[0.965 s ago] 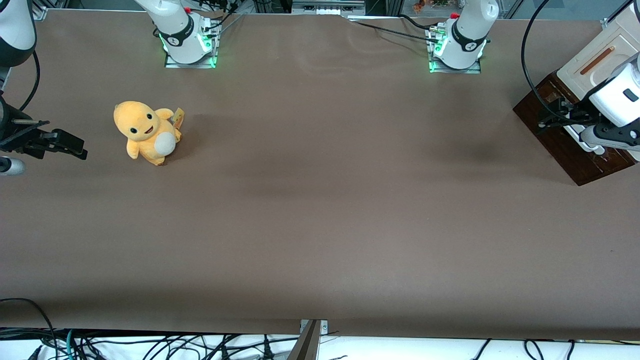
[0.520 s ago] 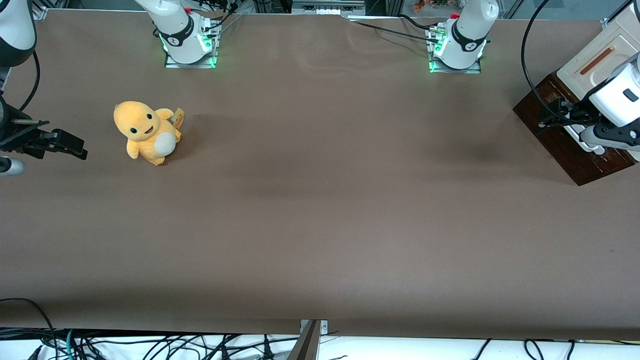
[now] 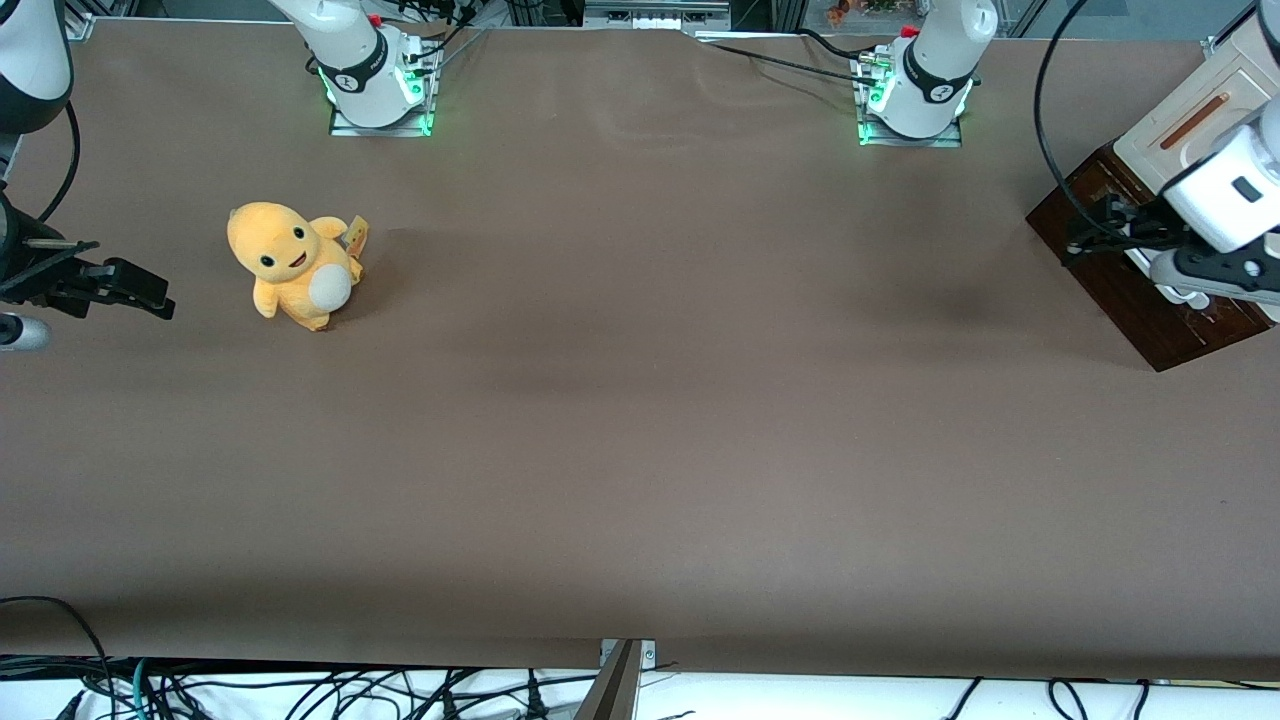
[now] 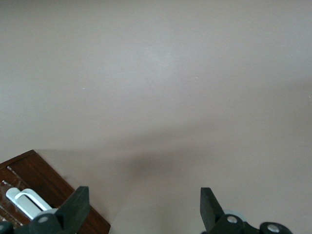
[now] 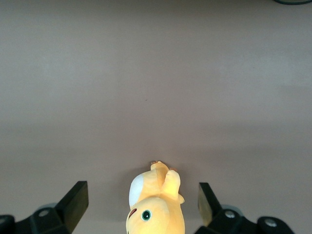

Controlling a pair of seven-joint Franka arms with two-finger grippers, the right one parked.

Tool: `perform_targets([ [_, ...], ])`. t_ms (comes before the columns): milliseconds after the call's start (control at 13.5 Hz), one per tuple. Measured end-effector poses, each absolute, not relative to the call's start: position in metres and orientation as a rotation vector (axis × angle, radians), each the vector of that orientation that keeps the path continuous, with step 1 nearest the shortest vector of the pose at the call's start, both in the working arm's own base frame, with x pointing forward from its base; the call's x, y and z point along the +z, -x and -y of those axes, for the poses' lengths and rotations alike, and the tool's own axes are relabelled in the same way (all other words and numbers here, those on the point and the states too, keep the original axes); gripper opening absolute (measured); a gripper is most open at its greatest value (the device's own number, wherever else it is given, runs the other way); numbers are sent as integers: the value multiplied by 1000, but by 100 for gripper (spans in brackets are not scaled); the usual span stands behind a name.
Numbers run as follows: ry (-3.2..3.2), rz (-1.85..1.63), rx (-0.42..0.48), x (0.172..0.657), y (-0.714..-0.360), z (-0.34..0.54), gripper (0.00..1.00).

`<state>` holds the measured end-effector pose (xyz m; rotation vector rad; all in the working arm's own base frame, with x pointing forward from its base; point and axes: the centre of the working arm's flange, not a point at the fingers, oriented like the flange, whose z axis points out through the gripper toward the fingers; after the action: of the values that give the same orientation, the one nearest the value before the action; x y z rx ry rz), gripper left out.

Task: Open lower drawer with left arm only
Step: 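Move the open left gripper toward the wooden cabinet's lower drawer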

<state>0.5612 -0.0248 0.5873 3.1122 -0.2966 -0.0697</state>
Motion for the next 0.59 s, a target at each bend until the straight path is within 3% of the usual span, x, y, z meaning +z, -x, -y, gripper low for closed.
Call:
perform_targets([
  [297, -3113, 290, -89, 581, -564, 25, 100],
  [594, -3110, 231, -168, 552, -576, 3, 100],
])
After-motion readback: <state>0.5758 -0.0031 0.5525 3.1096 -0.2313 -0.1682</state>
